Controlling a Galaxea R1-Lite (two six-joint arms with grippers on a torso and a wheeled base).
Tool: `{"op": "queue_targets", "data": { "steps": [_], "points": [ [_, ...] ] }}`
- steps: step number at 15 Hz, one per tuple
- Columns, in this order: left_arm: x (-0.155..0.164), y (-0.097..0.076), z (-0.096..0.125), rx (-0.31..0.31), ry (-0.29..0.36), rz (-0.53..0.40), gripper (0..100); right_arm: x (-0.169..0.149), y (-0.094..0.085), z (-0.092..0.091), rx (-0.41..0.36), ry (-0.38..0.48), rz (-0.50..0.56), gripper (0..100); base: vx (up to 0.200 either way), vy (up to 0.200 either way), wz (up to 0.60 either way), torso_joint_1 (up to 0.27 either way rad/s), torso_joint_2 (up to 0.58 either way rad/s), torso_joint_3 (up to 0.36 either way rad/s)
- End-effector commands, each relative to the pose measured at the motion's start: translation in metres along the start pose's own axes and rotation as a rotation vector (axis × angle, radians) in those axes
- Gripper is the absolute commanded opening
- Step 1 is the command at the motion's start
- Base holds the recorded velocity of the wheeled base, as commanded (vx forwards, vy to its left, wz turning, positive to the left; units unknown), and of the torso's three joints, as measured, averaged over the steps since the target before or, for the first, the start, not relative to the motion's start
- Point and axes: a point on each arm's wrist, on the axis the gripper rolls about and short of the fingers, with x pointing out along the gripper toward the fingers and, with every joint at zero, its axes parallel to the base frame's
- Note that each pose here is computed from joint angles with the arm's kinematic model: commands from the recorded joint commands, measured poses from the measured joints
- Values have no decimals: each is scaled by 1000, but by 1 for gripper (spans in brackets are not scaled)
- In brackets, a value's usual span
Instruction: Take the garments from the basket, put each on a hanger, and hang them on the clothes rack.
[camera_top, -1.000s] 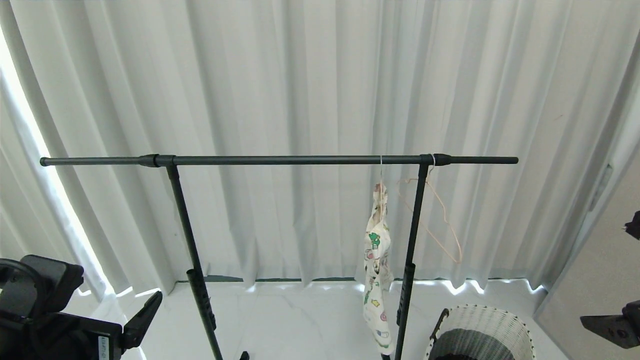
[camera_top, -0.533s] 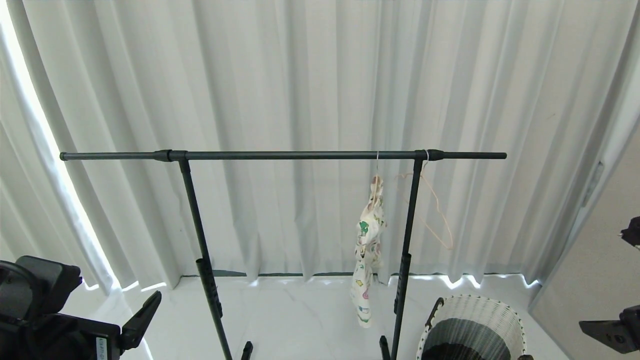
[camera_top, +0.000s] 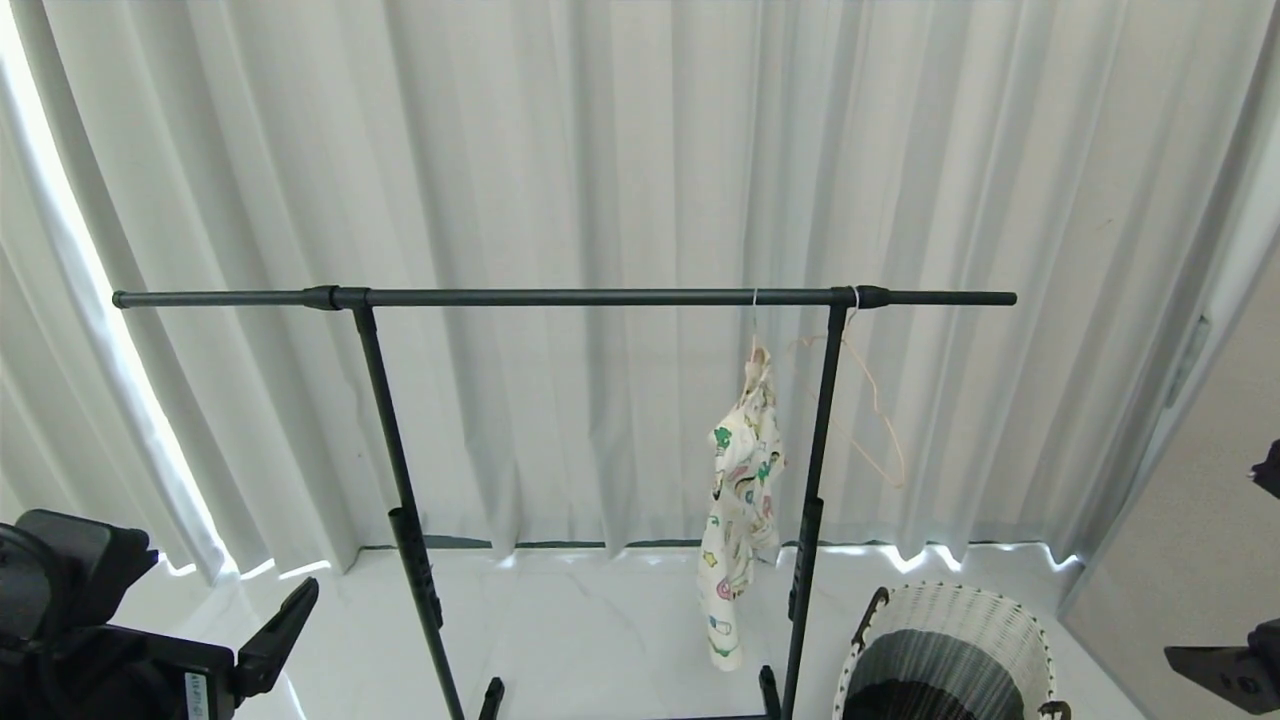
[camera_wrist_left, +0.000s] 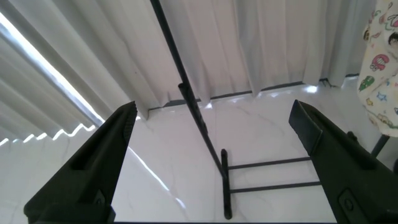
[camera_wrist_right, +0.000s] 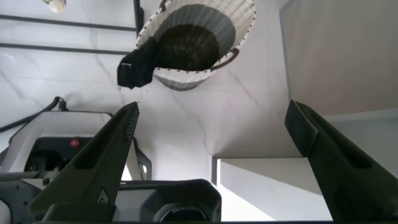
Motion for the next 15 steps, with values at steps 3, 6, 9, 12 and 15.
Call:
{"op": "queue_targets", "data": {
  "steps": [3,6,9,12,15],
  "points": [
    [-3,1,1,-7,-18,5,100,-2,-3,-5,-28,-7,2,100,0,0,0,-245,541,284],
    [-5,2,0,-9,-24,6,100,-2,-5,-10,-48,-10,3,100,0,0,0,-258,551,300],
    [-6,2,0,-10,-29,4,100,0,-6,-14,-71,-29,10,100,0,0,0,-235,530,292],
    [-7,2,0,-8,-34,6,100,3,-4,-14,-77,-39,13,100,0,0,0,-220,514,286],
    [-9,2,-3,17,-33,4,100,7,-4,-19,-85,-23,7,100,0,0,0,-217,499,289]
  ]
}}
